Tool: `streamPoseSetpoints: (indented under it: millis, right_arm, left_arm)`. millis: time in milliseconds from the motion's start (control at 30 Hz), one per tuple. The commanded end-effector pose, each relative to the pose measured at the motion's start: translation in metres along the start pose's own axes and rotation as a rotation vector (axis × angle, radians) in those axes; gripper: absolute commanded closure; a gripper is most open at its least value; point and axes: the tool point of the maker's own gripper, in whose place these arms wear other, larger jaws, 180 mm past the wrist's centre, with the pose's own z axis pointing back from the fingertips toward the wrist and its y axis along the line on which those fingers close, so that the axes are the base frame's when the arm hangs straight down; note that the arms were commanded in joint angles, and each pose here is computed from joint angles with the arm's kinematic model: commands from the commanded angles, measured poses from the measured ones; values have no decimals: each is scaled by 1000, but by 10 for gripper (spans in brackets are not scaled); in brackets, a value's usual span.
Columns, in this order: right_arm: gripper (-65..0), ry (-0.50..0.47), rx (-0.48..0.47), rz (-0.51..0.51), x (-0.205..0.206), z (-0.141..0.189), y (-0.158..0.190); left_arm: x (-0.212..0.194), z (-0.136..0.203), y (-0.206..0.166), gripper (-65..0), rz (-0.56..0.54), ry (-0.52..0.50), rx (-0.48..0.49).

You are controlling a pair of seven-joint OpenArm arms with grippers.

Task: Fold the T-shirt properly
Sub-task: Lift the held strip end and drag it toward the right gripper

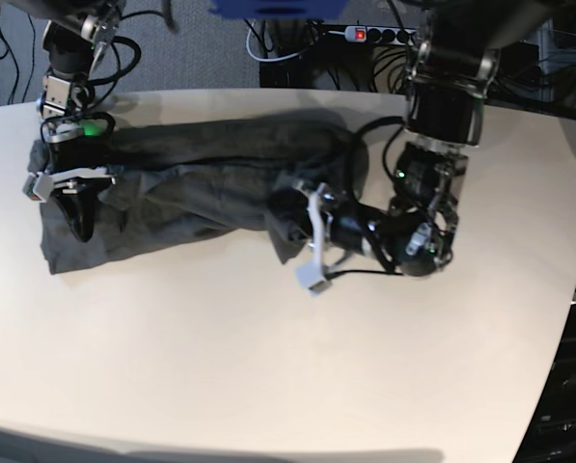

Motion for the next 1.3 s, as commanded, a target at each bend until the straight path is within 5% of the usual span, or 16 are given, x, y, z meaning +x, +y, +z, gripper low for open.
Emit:
streamPoseSetpoints:
  millis: [0,133,333,567,833,1267]
  right_arm:
    - [-6,389,53,39,-90,30,24]
    - [-6,390,53,40,-90,30,23]
    - [-6,383,55,41,-88,26,23]
    - [-6,379,60,28,-90,24,30]
    - [-6,382,67,24,-92,24,34]
    - [-6,418,48,81,-99,24,32]
  left_arm:
    - [18,21,11,-27,-14,-63,34]
    - [20,68,49,-27,32,-125,146]
    - [0,118,82,-27,44,-88,255]
    - [-1,138,81,-27,55,-129,226]
    - [-4,110,52,-27,34,-107,85]
    - [-17,162,70,-27,50,-104,154]
